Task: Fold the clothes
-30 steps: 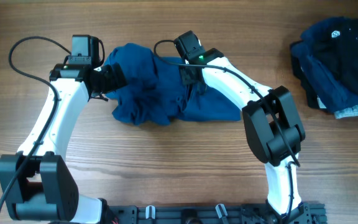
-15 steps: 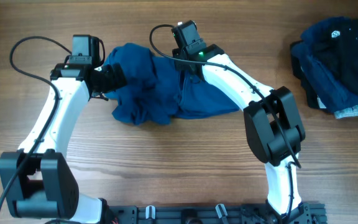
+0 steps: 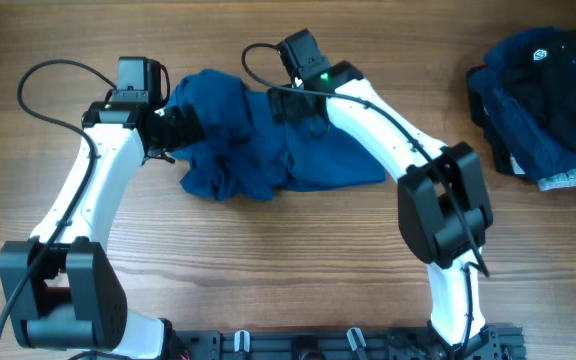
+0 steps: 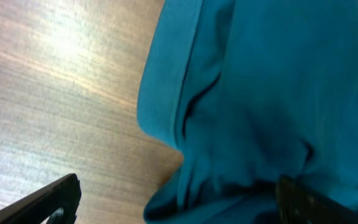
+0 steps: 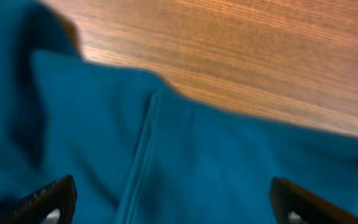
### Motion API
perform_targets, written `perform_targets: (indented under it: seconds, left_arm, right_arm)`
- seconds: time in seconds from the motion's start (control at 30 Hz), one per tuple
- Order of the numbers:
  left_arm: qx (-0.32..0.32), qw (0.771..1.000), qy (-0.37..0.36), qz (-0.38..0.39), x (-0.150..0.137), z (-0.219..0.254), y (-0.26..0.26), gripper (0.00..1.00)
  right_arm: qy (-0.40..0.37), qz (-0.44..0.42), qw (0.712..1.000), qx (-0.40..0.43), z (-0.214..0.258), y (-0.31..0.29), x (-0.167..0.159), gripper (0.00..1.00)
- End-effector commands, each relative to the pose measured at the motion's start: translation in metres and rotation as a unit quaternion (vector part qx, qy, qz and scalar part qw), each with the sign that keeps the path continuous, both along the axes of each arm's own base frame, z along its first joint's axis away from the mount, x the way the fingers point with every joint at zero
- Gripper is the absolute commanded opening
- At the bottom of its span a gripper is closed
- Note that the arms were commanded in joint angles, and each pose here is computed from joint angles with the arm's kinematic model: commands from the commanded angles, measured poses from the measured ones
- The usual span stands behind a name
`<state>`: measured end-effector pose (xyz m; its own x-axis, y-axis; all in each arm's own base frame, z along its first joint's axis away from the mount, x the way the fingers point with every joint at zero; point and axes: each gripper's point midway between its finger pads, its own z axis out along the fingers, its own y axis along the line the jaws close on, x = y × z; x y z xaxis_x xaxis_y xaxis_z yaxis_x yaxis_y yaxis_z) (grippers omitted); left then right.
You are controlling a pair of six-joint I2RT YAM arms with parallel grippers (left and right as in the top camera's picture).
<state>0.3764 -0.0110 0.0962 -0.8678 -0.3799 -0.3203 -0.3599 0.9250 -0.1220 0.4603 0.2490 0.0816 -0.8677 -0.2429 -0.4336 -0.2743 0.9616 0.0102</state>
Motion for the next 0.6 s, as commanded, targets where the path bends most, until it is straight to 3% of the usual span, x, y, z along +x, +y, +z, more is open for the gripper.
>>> perform_targets:
  seconds: [0.0, 0.27, 0.57]
  left_arm:
    - [-0.010, 1.000, 0.005, 0.004, 0.001, -0.001, 0.009, 1.00]
    - [-0.071, 0.997, 0.005, 0.001, 0.011, -0.020, 0.038, 1.00]
    - [-0.156, 0.985, -0.001, -0.068, 0.029, -0.067, 0.037, 0.98]
  right_arm:
    - [-0.026, 0.011, 0.999, 0.036, 0.071, 0.000, -0.007, 1.00]
    - [0.049, -0.008, 0.996, 0.069, 0.074, -0.040, -0.023, 1.00]
    - [0.082, -0.031, 0.992, 0.085, 0.072, -0.078, -0.023, 0.99]
